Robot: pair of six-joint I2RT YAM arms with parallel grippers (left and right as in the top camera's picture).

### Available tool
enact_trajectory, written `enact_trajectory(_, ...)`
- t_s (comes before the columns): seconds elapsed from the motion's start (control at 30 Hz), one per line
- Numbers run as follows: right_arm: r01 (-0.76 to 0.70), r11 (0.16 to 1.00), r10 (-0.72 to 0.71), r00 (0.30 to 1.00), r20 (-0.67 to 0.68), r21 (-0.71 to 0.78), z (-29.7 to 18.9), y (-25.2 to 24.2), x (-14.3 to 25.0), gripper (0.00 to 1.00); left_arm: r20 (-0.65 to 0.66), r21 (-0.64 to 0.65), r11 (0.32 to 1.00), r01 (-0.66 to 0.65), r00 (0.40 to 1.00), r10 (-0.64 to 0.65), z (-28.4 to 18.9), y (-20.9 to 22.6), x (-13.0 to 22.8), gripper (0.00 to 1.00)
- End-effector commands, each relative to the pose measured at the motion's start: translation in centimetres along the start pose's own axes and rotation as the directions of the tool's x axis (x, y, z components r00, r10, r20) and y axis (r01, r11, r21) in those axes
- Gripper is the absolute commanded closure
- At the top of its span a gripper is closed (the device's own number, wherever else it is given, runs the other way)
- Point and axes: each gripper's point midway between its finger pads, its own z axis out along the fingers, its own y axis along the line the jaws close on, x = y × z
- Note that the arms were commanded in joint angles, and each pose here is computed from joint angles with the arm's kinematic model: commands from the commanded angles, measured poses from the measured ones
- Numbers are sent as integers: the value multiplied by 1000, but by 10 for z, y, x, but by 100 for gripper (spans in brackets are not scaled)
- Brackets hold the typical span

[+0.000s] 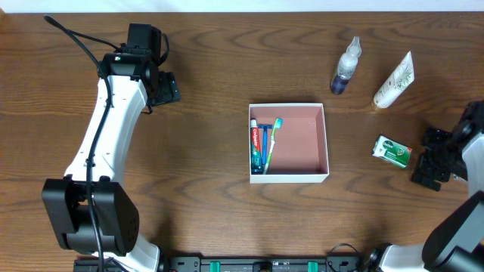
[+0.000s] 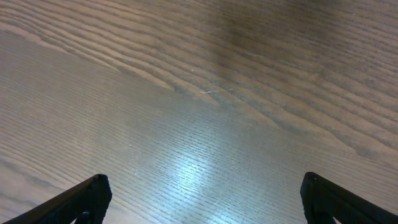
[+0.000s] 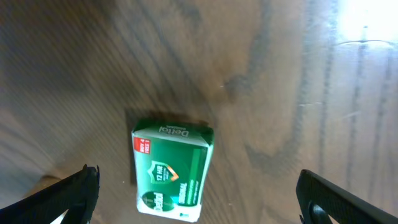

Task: Pack container
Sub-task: 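Lower right gripper over the green Dettol soap bar, then close right gripper on the Dettol soap bar and lift it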

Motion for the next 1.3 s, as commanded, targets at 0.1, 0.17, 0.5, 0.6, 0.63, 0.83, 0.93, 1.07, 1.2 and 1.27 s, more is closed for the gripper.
enact_trajectory(0.1, 5, 1000, -5, 1000, 1, 4, 13, 6, 17, 1, 26, 8, 1000, 20, 999, -20, -8, 1, -7, 2)
enact_trajectory(0.17, 6, 1000, -6, 1000, 11, -3, 15, 9, 21, 1, 26, 8, 1000, 20, 999, -20, -8, 1, -7, 2)
enact_trajectory(0.5, 32, 999, -34, 996, 76, 28, 27, 8, 24, 1, 26, 8, 1000, 20, 999, -20, -8, 1, -7, 2)
enact_trajectory(0.6, 36, 998, -40, 995, 87, 48, 33, 6, 24, 1, 26, 8, 1000, 20, 999, -20, -8, 1, -7, 2)
enact_trajectory(0.63, 33, 998, -38, 995, 91, 57, 35, 5, 25, 1, 26, 8, 1000, 20, 999, -20, -8, 1, -7, 2)
enact_trajectory(0.83, 37, 997, -44, 995, 95, 75, 45, 4, 32, 1, 26, 8, 1000, 20, 999, -20, -8, 1, -7, 2)
enact_trajectory(0.93, 48, 996, -56, 991, 122, 71, 45, 5, 31, 1, 26, 8, 1000, 20, 999, -20, -8, 1, -7, 2)
enact_trajectory(1.07, 64, 995, -76, 980, 182, 70, 44, 6, 26, 1, 26, 8, 1000, 20, 999, -20, -8, 1, -7, 2)
enact_trajectory(1.2, 66, 996, -78, 973, 216, 61, 43, 8, 26, 1, 26, 8, 1000, 20, 999, -20, -8, 1, -7, 2)
enact_trajectory(1.27, 54, 997, -66, 974, 218, 58, 44, 8, 28, 1, 26, 8, 1000, 20, 999, -20, -8, 1, -7, 2)
